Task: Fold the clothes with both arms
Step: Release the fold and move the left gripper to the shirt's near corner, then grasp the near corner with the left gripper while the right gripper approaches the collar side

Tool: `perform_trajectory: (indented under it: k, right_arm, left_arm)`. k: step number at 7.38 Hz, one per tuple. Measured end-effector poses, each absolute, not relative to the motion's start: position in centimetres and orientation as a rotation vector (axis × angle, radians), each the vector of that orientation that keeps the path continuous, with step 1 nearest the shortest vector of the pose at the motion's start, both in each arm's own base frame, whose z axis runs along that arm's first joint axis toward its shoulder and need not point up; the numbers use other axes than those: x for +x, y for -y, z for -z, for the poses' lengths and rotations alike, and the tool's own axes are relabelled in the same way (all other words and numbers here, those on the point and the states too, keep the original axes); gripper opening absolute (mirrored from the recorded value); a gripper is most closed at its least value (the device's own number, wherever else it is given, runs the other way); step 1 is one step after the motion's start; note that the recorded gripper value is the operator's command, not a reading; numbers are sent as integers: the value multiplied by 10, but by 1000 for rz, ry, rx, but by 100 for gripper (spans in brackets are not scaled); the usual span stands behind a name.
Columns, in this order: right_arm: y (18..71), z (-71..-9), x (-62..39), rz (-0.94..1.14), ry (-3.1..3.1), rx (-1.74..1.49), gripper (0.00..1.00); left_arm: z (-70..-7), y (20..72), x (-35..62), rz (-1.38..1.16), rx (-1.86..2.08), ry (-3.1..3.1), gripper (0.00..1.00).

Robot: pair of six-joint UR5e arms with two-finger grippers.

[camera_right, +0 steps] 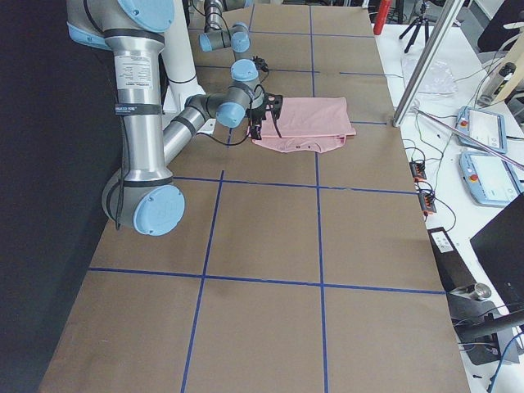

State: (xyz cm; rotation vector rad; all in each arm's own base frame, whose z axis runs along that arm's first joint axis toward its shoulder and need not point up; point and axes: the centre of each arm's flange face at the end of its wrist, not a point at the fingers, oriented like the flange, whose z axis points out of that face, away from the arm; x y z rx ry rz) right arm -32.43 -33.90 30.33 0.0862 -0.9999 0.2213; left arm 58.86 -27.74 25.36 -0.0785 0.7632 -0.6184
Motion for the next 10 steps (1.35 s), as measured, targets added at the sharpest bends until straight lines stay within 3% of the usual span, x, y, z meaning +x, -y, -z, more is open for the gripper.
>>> perform_trajectory:
  k: [8,9,10]
  right_arm:
    - [341,-300,-322,-226,1007,92,100]
    - [341,-300,-322,-227,1008,91,100]
    - [341,-299,-322,-227,1008,91,100]
  left_arm:
    - [-260,278,592,623,-69,-750,90]
    - [-260,277,592,622,-70,-749,84]
    - [-259,276,592,621,-70,-750,69]
